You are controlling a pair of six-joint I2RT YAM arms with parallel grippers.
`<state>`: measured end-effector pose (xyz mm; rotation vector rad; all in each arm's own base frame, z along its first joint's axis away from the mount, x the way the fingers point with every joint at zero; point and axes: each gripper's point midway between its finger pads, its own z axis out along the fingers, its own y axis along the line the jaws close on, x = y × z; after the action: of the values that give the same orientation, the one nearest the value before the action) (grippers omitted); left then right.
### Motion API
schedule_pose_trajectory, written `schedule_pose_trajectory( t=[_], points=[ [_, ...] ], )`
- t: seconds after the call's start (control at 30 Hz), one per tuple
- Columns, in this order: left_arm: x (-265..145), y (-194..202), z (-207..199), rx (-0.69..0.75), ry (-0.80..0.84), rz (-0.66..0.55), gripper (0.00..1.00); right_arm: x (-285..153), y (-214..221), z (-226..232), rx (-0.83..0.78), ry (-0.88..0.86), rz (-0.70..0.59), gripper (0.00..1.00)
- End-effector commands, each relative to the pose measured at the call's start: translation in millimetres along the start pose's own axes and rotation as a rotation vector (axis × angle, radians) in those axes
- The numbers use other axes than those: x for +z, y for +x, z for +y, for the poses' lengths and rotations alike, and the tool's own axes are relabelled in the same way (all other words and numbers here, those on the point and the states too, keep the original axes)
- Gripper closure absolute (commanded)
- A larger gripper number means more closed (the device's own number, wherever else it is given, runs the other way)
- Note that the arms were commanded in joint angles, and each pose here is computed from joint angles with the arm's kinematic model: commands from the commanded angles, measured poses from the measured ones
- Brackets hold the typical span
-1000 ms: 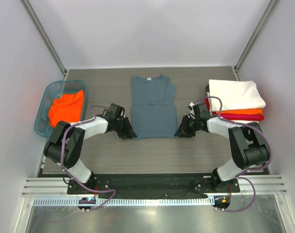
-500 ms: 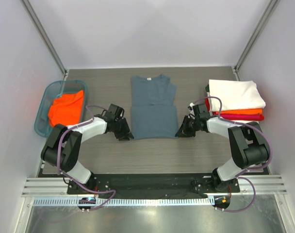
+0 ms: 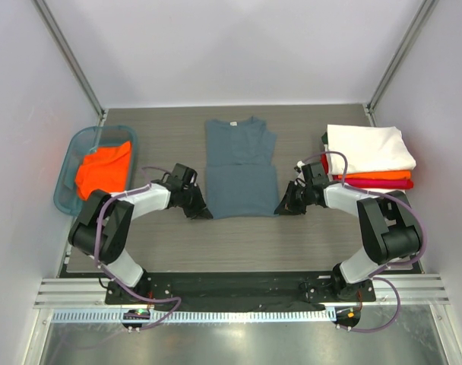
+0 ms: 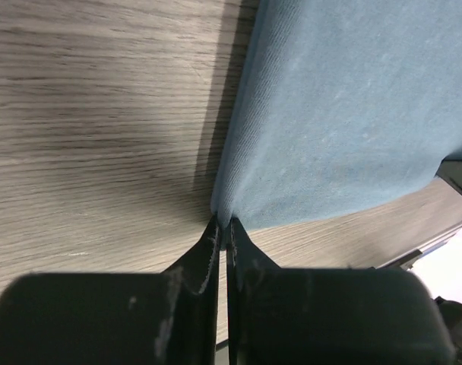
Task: Fold and stack the t-shirts
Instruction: Fold the tshirt
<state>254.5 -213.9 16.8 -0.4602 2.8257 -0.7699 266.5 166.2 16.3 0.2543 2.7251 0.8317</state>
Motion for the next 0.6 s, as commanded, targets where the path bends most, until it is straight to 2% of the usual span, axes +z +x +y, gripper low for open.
schedule_pose_trajectory(
  t=[0.0, 0.2, 0.4, 0.57],
  points=[
    [6, 5, 17, 0.006, -0.062, -0.002, 1.00, 1, 2, -8, -0.004, 0.045, 0.008, 0.99],
    [-13, 4, 12, 0.028, -0.059, -0.023, 1.00, -13, 0, 3, -0.021, 0.034, 0.006, 0.99],
    [-42, 5, 9, 0.087, -0.062, -0.065, 1.00, -45, -1, 23, -0.083, -0.009, -0.027, 0.99],
    [-73, 12, -4, 0.103, 0.005, -0.106, 1.00, -70, 3, 37, -0.110, -0.047, -0.060, 0.99]
  ],
)
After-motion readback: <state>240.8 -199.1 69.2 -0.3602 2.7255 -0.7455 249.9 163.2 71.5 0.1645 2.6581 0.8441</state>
